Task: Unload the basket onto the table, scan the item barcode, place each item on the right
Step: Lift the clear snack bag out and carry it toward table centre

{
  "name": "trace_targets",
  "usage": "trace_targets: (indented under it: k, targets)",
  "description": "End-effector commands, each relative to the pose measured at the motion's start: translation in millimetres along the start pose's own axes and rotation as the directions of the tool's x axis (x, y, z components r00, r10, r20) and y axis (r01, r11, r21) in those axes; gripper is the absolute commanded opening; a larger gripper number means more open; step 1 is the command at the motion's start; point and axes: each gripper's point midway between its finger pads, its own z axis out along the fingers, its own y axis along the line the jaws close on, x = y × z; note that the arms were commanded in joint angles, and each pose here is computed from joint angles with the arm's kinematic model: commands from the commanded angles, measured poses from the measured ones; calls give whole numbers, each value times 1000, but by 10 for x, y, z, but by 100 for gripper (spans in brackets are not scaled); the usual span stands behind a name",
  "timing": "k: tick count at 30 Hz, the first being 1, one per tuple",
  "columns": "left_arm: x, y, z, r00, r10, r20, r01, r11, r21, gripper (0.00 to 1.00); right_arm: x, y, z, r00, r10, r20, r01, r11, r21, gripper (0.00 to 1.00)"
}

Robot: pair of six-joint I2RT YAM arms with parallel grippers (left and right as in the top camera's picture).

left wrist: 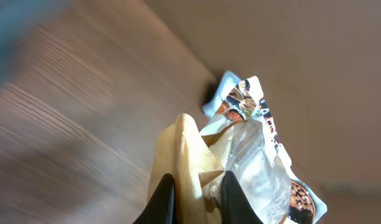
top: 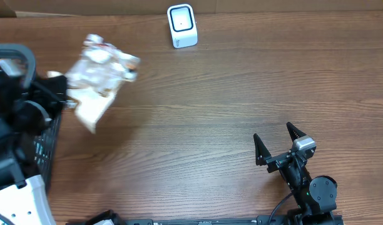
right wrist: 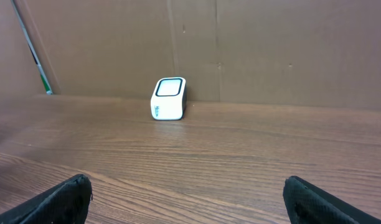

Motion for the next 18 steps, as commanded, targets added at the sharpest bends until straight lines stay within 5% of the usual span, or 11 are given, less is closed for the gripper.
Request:
trace_targets:
  k: [1,9,18]
  targets:
    - [361,-131,183,991,28,-133,-24,999,34,4,18,-9,1,1000,-1,4,1,1000,2,100]
    - [1311,35,725,920,63,-386,-90,995,-51,4,18,-9,1,1000,0,4,0,1000,2,100]
    - [2057,164,1250,847,116,-519,-164,985,-48,4,18,-9,1,1000,0,4,0,1000,2,100]
